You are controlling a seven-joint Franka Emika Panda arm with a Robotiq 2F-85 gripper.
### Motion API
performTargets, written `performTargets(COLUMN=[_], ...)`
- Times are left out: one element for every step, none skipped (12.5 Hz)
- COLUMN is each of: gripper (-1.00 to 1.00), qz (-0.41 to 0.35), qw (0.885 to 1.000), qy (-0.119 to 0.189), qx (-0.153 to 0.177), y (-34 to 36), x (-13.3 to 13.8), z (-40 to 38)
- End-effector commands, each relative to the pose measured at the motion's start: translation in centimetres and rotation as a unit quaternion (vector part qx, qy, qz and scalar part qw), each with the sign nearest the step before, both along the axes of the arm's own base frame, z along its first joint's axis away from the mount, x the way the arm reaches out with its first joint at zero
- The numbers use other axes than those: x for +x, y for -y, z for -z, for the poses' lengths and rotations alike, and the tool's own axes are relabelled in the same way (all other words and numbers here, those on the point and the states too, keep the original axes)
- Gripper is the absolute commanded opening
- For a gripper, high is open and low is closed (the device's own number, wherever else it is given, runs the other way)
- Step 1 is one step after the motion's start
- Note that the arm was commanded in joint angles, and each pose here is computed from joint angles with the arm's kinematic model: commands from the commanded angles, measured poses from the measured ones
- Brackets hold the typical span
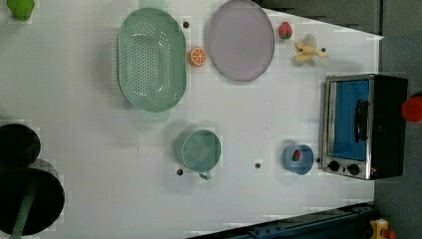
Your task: Pick Ketchup from oven and place it on table.
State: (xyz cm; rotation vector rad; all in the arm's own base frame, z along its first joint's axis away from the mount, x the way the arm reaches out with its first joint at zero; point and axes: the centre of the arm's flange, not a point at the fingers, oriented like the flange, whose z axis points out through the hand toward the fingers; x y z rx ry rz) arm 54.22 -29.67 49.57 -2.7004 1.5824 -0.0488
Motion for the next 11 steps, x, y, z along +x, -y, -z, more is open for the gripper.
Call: performTargets(gripper=[0.29,0.29,0.29,0.29,0.29,0.29,0.29,0.29,0.29,0.29,0.29], qz=[-0.206,-0.248,-0.278,-0.298,-0.313,-0.321,-0.317,-0.310,-0.301,-0.291,-0.284], qw=[0.978,0.968,0.960,0.954,0.949,0.946,0.947,0.949,0.951,0.954,0.956], qy=[0.028,0.026,0.023,0.018,0.012,0.001,-0.015,-0.034,-0.054,-0.064,-0.064], qx=[0.011,0.015,0.019,0.025,0.031,0.037,0.040,0.041,0.039,0.035,0.031], y=[-9.8,-12.5,-15.1,-17.6,-19.8,-21.8,-23.2,-24.4,-25.4,-26.5,-27.4], x=[3.3,4.2,4.8,5.3,5.6,5.6,5.3,4.8,4.2,3.8,3.5], z=[-4.3,-4.1,-3.7,-3.1,-2.3,-1.2,0.2,1.8,3.5,5.2,6.8])
